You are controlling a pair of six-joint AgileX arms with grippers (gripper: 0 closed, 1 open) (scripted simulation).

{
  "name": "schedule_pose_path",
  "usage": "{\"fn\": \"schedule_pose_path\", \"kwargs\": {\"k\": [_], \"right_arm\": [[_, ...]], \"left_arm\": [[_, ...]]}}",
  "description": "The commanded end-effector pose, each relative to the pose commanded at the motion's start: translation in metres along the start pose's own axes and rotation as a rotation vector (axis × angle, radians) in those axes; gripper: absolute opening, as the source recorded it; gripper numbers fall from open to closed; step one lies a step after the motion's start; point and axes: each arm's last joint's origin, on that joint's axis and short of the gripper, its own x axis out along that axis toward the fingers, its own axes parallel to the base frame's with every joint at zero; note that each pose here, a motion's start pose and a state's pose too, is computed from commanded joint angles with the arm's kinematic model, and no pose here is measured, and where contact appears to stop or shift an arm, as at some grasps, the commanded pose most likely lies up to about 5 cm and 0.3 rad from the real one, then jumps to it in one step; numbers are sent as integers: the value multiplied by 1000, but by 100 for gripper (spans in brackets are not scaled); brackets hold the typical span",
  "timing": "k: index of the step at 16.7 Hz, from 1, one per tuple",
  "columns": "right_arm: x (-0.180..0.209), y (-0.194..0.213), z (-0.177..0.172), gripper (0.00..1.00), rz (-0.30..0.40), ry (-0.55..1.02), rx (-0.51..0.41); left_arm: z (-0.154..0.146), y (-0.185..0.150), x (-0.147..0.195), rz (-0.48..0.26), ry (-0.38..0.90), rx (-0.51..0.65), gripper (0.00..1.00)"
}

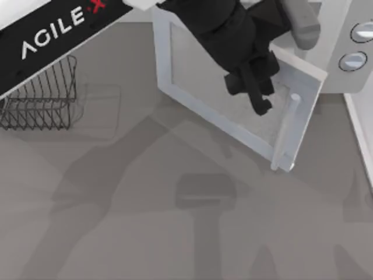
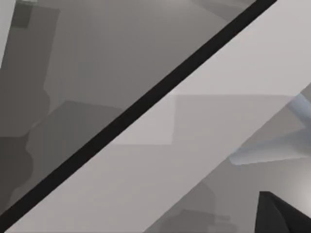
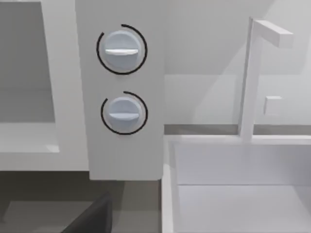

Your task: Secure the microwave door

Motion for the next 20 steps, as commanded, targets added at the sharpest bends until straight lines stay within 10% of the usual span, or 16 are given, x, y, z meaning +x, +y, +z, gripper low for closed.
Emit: {"fn": "schedule_pose_path", "kwargs": {"k": [14,20], "right_arm": [[0,0,0,100,0,0,0],[0,0,0,100,0,0,0]], "left_arm": [[-3,-1,30,-75,103,-71,0],[11,3,12,9,25,-38,0]]}}
